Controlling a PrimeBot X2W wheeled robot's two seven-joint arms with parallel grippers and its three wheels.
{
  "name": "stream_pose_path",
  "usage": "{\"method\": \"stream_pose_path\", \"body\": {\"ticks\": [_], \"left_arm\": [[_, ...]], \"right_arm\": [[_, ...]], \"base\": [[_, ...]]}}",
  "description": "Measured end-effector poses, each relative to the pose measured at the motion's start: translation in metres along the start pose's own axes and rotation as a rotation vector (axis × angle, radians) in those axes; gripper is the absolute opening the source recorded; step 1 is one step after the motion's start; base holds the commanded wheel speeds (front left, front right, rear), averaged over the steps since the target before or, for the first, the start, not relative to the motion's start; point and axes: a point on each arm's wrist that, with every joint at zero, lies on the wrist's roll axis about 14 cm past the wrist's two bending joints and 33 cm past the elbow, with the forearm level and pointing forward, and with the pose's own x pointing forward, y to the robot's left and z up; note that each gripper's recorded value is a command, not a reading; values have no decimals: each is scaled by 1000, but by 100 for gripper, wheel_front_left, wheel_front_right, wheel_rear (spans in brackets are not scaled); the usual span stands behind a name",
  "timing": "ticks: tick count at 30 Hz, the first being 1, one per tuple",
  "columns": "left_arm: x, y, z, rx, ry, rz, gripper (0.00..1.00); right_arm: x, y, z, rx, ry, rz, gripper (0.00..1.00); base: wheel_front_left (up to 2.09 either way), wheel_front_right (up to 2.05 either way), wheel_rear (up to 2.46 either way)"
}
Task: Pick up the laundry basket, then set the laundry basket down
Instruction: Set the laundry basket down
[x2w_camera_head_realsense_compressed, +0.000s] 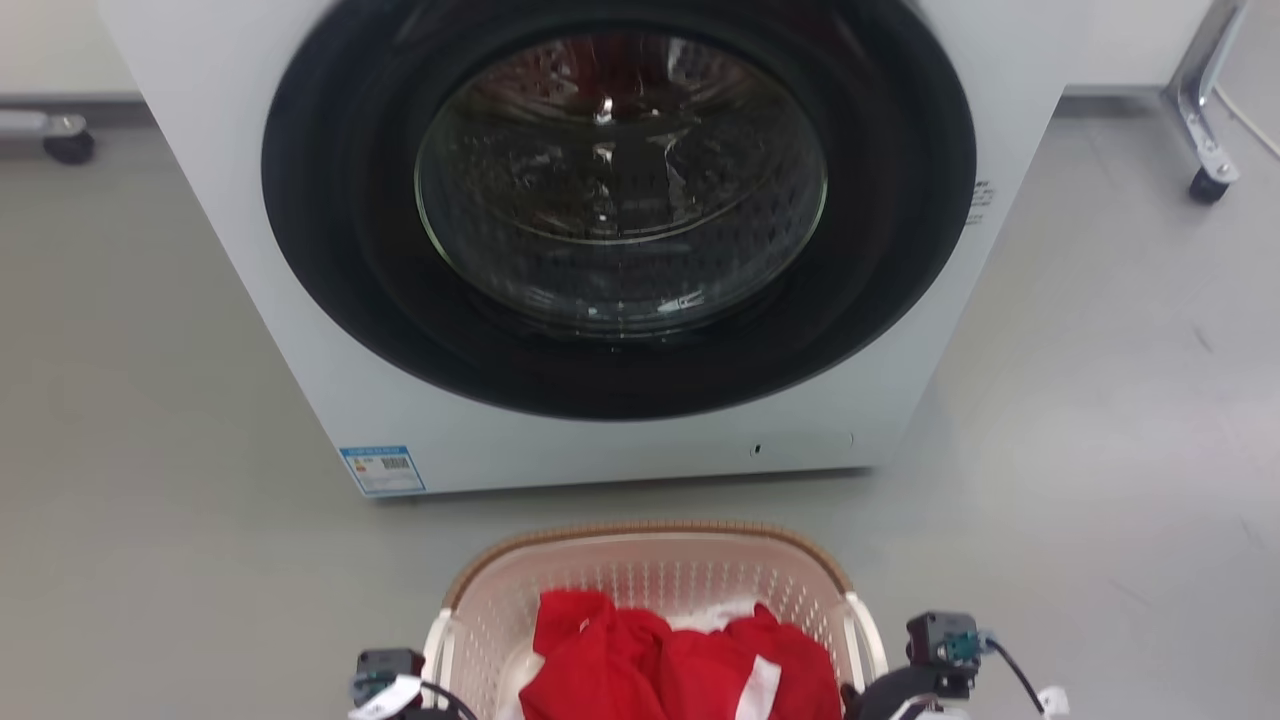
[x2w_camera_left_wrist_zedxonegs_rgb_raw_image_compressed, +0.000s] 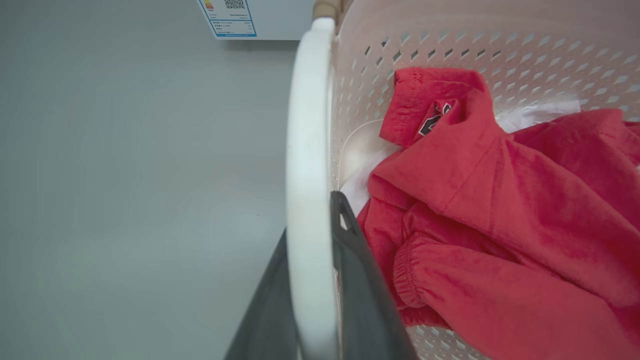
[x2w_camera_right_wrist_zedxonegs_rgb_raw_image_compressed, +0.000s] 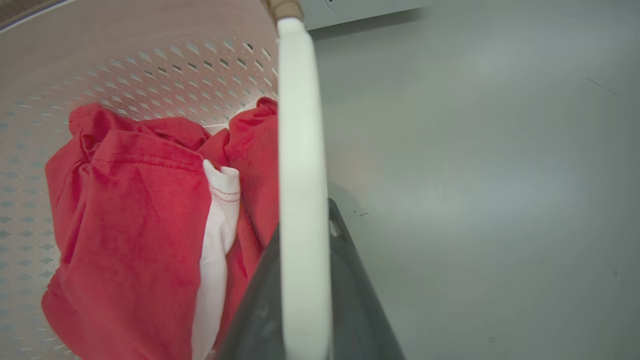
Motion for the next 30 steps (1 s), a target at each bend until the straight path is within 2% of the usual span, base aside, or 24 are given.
{"method": "stream_pose_path", "body": {"ticks": [18,30], "left_arm": [[66,7,59,-48,-49,7,0],[117,16,71,-61,-36,20,0]], "right_arm": [[67,-19,71,-62,-55,-32,0],[119,-30,83,-88,-38,-26,0]], "base": [[0,0,0],[0,0,0]]}}
